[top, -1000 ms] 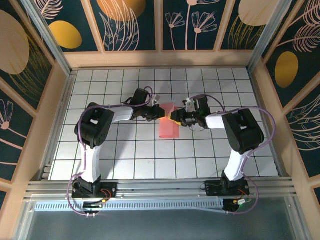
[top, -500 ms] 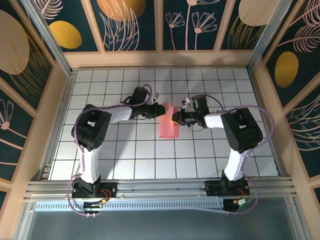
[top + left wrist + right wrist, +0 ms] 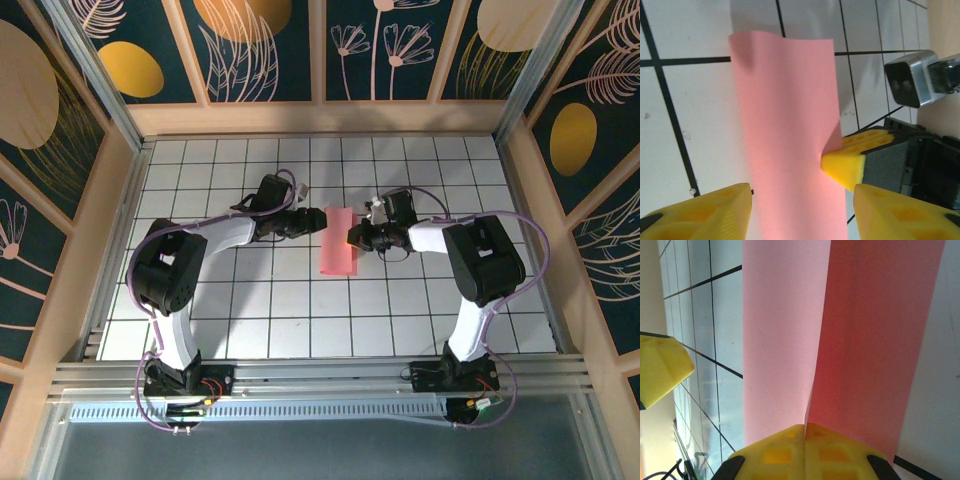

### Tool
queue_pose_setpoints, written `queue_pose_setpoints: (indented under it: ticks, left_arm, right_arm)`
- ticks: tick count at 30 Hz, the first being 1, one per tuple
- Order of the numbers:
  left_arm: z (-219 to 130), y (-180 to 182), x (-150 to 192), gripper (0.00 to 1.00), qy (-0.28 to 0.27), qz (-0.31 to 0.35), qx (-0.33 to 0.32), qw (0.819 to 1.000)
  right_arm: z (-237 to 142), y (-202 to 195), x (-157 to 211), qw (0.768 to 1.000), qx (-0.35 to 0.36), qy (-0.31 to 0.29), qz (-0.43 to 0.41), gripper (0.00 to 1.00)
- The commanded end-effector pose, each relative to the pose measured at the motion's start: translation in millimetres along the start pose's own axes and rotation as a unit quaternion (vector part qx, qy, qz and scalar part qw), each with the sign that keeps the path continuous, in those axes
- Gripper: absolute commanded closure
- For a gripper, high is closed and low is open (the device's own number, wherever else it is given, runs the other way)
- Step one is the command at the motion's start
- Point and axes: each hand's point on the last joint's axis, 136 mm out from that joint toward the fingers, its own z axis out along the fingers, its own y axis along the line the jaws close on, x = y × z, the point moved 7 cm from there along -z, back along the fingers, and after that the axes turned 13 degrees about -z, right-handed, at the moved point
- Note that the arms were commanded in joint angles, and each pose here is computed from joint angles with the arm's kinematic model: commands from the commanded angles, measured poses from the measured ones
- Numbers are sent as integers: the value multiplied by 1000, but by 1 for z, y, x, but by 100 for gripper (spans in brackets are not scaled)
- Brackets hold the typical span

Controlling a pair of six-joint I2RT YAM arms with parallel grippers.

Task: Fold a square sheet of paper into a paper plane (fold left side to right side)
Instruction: First fold in half a square sheet of paper at the center of the table.

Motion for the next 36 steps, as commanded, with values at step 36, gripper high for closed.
queue_pose_setpoints:
  ticks: [36]
  left_arm:
    - [65,39,18,61,43,13,-168,985]
  right_arm:
    - [-13,6,-10,1000,13,-14,-20,81]
